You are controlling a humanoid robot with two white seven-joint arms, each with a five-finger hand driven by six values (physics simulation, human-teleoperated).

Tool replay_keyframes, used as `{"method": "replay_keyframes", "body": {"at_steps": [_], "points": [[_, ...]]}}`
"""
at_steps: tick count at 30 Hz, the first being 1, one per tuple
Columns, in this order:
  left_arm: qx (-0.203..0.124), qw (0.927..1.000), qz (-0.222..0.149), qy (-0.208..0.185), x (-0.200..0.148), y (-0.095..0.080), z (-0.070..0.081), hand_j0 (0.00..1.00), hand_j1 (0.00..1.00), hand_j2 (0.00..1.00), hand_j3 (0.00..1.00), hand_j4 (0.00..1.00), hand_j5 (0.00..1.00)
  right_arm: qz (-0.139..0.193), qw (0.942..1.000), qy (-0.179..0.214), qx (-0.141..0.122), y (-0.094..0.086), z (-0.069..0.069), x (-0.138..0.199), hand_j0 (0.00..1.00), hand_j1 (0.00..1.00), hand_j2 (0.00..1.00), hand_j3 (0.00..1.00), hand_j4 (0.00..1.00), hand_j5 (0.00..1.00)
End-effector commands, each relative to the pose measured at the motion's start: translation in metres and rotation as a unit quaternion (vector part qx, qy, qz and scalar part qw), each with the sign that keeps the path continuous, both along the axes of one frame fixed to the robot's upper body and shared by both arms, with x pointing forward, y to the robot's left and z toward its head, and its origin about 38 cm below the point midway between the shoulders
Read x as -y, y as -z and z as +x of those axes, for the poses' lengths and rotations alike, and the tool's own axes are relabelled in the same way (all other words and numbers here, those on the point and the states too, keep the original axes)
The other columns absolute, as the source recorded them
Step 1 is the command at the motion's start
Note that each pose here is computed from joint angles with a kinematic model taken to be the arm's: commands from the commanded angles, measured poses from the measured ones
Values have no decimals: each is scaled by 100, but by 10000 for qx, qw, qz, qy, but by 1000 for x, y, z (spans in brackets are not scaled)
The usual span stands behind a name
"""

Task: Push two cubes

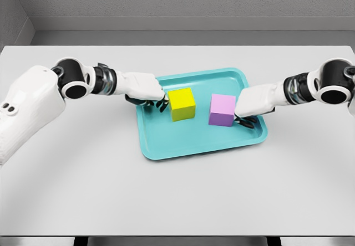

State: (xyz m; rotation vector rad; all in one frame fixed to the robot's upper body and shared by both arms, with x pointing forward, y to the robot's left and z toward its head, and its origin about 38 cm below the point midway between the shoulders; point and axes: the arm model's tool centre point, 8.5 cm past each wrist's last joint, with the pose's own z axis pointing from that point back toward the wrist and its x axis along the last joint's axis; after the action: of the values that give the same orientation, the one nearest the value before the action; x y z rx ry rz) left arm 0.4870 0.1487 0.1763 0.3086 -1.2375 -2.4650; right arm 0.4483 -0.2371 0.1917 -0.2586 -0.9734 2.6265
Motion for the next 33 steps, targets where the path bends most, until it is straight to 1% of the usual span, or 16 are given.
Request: {"method": "replay_keyframes", "body": {"at_steps": [1,19,21,24,25,29,33], "points": [[-7,10000,-37,-8,2,-1,0,49,49,49,49,49,49,3,10000,-11,-24,1,-1,-2,15,15,15,15,15,15],[8,9999,-80,96,14,-1,-1,49,49,49,49,49,49,3,9999,-145,5,1,3,-16,15,15,15,15,15,15],[8,9999,-80,96,14,-1,-1,49,49,49,49,49,49,6,9999,-154,35,-2,4,-17,15,15,15,15,15,15],[6,10000,-70,45,9,-1,0,49,49,49,49,49,49,14,9998,-183,43,-2,4,-21,15,15,15,15,15,15],[-16,10000,-61,-4,7,0,2,49,49,49,49,49,49,11,9998,-178,73,-5,6,-20,15,15,15,15,15,15],[-102,9998,-35,-168,-2,6,7,49,49,49,49,49,49,-41,9997,-233,117,-3,6,-25,15,15,15,15,15,15],[-162,9995,-45,-269,-5,9,10,49,49,49,49,49,49,-63,9997,-176,127,-3,9,-22,15,15,15,15,15,15]]}}
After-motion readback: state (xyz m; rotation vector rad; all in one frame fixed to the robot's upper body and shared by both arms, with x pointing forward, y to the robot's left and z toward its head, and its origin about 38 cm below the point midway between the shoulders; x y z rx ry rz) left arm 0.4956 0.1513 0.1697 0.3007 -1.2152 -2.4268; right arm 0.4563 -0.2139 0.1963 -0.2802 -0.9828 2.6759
